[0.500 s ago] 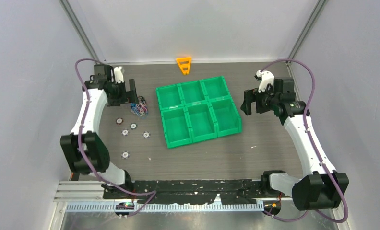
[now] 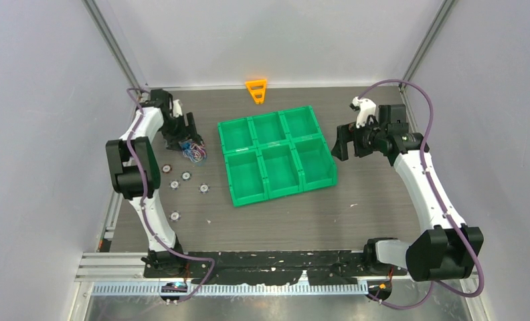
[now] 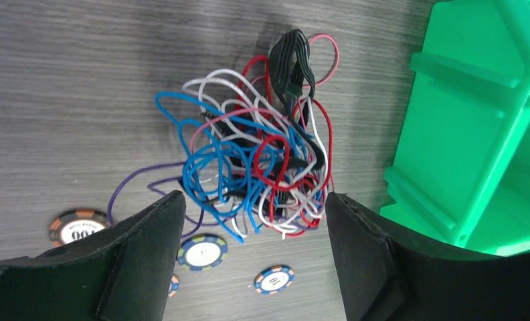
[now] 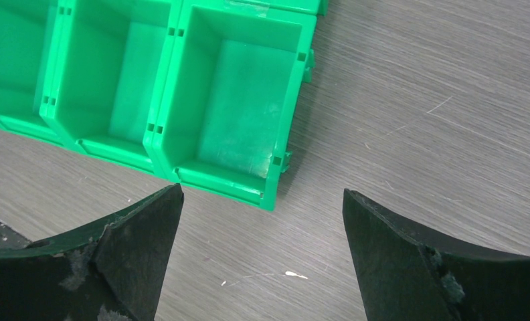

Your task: Untangle the cables

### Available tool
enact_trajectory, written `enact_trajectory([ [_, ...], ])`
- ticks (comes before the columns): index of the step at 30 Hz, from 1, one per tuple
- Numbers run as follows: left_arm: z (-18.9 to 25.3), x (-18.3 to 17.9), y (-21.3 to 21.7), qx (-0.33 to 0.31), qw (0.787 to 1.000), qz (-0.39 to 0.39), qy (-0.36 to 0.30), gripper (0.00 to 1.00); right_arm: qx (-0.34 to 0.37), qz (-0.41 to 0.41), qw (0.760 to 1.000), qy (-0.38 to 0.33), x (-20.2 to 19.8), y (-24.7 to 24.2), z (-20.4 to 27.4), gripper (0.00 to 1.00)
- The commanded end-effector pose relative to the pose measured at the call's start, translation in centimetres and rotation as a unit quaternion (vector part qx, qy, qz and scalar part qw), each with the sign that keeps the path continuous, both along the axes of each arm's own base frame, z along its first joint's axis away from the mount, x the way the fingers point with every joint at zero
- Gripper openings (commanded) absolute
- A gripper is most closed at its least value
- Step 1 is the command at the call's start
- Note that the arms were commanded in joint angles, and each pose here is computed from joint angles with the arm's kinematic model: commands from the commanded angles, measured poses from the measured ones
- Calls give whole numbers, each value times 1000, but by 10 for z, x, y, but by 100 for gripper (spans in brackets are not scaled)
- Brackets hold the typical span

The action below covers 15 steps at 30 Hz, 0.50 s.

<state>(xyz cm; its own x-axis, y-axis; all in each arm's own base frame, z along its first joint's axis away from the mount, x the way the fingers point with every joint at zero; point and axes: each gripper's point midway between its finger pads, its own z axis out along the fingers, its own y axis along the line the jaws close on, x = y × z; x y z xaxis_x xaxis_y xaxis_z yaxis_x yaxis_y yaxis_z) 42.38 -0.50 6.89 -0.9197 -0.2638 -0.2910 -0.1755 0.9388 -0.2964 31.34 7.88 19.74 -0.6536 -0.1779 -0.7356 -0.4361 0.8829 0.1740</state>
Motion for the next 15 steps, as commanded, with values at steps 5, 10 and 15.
enact_trajectory([
  [5,-5,-4,-19,-52,998,1,30,62,48,69,996,-1,4,25,26,95],
  [10,14,-5,-24,-64,997,-39,-3,9,67,90,994,15,8,36,31,95],
  [15,106,-26,-44,-84,978,-112,-152,0,92,124,988,18,-7,46,43,95],
])
